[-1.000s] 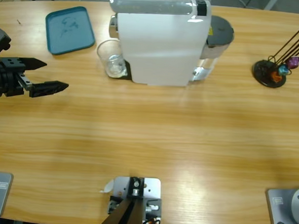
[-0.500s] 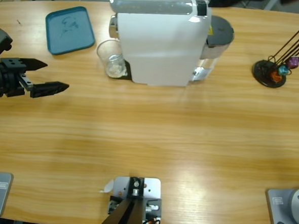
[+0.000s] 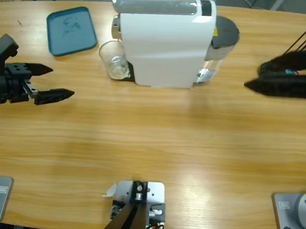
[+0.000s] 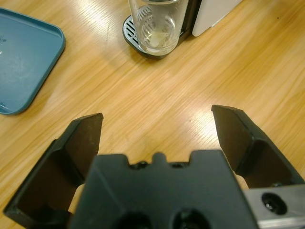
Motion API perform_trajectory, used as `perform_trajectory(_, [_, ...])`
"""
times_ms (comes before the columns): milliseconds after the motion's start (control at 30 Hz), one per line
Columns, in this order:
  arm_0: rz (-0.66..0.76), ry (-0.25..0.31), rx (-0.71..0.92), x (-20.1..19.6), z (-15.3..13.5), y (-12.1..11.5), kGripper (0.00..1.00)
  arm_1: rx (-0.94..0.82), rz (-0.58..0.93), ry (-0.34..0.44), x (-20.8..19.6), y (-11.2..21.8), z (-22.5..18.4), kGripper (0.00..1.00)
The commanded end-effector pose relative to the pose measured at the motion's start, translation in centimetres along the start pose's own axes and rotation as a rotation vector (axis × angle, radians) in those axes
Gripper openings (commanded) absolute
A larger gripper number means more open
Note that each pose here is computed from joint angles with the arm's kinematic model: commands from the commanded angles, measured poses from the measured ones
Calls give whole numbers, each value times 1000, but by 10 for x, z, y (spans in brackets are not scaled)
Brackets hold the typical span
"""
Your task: Pour coffee
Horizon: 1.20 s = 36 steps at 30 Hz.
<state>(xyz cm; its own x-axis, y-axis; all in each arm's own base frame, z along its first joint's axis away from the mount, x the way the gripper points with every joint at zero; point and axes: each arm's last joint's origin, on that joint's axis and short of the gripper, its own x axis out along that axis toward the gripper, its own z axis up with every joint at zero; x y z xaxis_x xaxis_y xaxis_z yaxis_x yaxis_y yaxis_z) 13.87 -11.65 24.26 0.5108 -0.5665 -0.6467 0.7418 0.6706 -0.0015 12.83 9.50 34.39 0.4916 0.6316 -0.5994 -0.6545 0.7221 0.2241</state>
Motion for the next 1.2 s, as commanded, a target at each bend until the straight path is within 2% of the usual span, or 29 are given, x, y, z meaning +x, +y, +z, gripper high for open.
perform_trajectory(33, [-31,10,-6,-8,-14,-6,1000,-39,2,-4,-3,0,-37,1000])
perform_trajectory(200, [-37,28,-13,-6,-17,-6,1000,-53,-20,9,5,-4,-41,1000])
perform_trajectory(333, [-59,29,-5,-6,-18,-9,1000,-68,-17,-46,-9,-1,-55,1000])
perform_trajectory(600, [-62,20,-2,-9,-20,-10,1000,-74,56,-20,-4,0,-57,1000])
perform_trajectory(833, [-63,22,-8,-8,-20,-10,1000,-63,-24,-31,-5,-5,-61,1000])
perform_trajectory(1200, [-58,-2,-2,-15,-23,-12,1000,-45,-37,-25,-3,-7,-62,1000])
